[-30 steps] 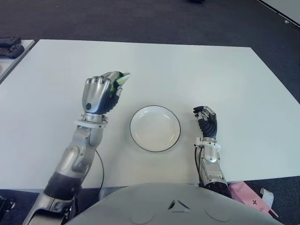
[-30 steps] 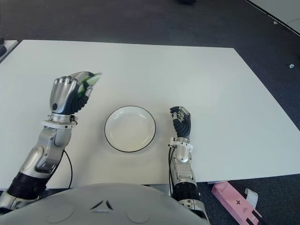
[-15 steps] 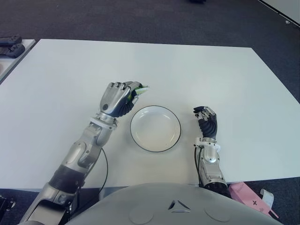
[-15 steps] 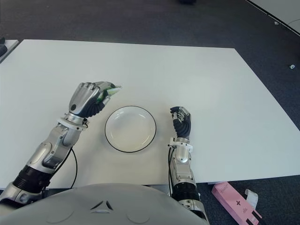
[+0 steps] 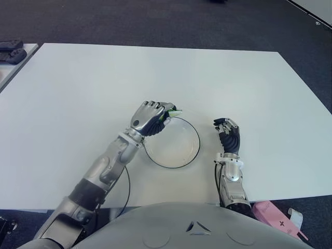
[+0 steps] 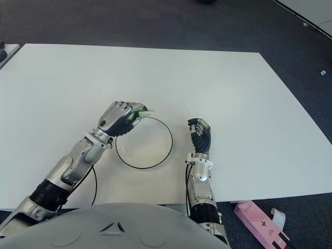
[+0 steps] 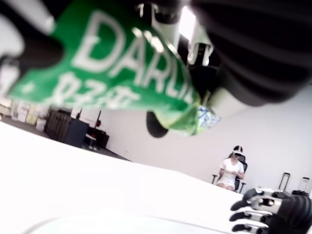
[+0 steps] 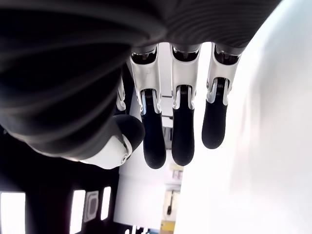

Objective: Put the toothpaste on the table into the plate.

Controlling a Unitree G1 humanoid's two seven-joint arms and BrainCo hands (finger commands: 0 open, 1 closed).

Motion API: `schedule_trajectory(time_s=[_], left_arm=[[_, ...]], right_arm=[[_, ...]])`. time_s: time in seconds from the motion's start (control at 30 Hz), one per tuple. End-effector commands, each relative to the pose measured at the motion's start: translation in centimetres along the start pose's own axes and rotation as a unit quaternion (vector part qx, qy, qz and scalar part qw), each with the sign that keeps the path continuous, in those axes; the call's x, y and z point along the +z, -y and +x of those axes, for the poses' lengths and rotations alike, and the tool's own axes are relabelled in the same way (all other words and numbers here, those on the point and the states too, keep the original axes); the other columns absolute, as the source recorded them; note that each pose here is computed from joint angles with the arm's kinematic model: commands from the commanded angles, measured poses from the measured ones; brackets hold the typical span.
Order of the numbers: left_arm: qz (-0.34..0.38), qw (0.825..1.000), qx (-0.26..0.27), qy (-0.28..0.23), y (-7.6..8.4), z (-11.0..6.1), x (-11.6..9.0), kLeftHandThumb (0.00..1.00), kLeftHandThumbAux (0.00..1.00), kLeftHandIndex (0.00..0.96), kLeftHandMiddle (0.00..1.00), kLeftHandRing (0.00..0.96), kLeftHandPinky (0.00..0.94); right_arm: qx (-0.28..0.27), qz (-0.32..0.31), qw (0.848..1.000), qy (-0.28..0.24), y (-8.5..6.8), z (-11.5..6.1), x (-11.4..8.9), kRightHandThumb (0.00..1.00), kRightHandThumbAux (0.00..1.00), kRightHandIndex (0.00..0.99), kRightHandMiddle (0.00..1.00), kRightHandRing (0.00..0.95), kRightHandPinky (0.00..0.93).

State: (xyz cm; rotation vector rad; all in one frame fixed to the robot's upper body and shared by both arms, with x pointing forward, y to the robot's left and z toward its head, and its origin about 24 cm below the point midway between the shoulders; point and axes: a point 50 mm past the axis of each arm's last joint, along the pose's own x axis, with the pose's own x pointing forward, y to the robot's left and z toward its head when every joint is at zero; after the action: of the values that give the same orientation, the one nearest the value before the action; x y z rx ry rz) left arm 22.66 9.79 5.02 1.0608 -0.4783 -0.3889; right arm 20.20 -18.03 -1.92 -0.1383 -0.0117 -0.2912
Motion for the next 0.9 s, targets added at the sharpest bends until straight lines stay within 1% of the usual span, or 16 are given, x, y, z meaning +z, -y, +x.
schedule_trajectory(time_s=[0.03, 0.1, 0.23, 0.33, 0.43, 0.67, 0.8, 0.9], left_arm=[[0.008, 0.999, -0.042, 0.007, 1.2, 0.3, -0.1, 0.741, 0.699, 0.442, 0.881, 0.89, 0.891], [0.012, 0.999, -0.045, 0.01, 1.3, 0.4, -0.1, 0.741, 0.7, 0.442, 0.879, 0.89, 0.892], [0.048, 0.996, -0.059, 0.035, 2.4, 0.3, 0.3, 0.739, 0.7, 0.442, 0.871, 0.889, 0.893], [0.055, 0.996, -0.062, 0.041, 2.7, 0.3, 0.4, 0.738, 0.7, 0.442, 0.869, 0.889, 0.894], [0.061, 0.993, -0.083, 0.052, 3.1, 0.1, 0.7, 0.736, 0.7, 0.442, 0.87, 0.893, 0.895], [0.057, 0.989, -0.124, 0.061, 3.6, -0.3, 0.9, 0.733, 0.7, 0.442, 0.87, 0.898, 0.893], [0.042, 0.987, -0.144, 0.062, 4.3, -0.7, 0.8, 0.732, 0.7, 0.442, 0.866, 0.894, 0.888], [0.018, 0.986, -0.156, 0.052, 4.5, -1.0, 0.7, 0.732, 0.7, 0.442, 0.861, 0.889, 0.887]], right_arm=[[-0.002, -0.007, 1.0, -0.027, 0.1, -0.7, -0.8, 0.708, 0.731, 0.428, 0.459, 0.427, 0.406], [-0.002, -0.007, 1.0, -0.027, 0.1, -0.7, -0.8, 0.708, 0.731, 0.427, 0.46, 0.427, 0.404], [-0.003, -0.009, 0.999, -0.032, 0.2, -0.7, -1.0, 0.708, 0.731, 0.427, 0.46, 0.426, 0.403], [-0.003, -0.01, 0.999, -0.032, 0.2, -0.7, -1.0, 0.708, 0.732, 0.427, 0.461, 0.427, 0.409], [-0.004, -0.01, 0.999, -0.034, 0.3, -0.7, -1.1, 0.708, 0.732, 0.428, 0.461, 0.428, 0.408], [-0.002, -0.008, 1.0, -0.03, 0.3, -0.8, -1.1, 0.708, 0.732, 0.428, 0.462, 0.429, 0.408], [0.002, -0.009, 0.999, -0.033, 0.4, -0.8, -1.2, 0.708, 0.733, 0.427, 0.467, 0.431, 0.413], [0.002, -0.011, 0.999, -0.033, 0.4, -0.8, -1.2, 0.708, 0.733, 0.426, 0.47, 0.432, 0.421]])
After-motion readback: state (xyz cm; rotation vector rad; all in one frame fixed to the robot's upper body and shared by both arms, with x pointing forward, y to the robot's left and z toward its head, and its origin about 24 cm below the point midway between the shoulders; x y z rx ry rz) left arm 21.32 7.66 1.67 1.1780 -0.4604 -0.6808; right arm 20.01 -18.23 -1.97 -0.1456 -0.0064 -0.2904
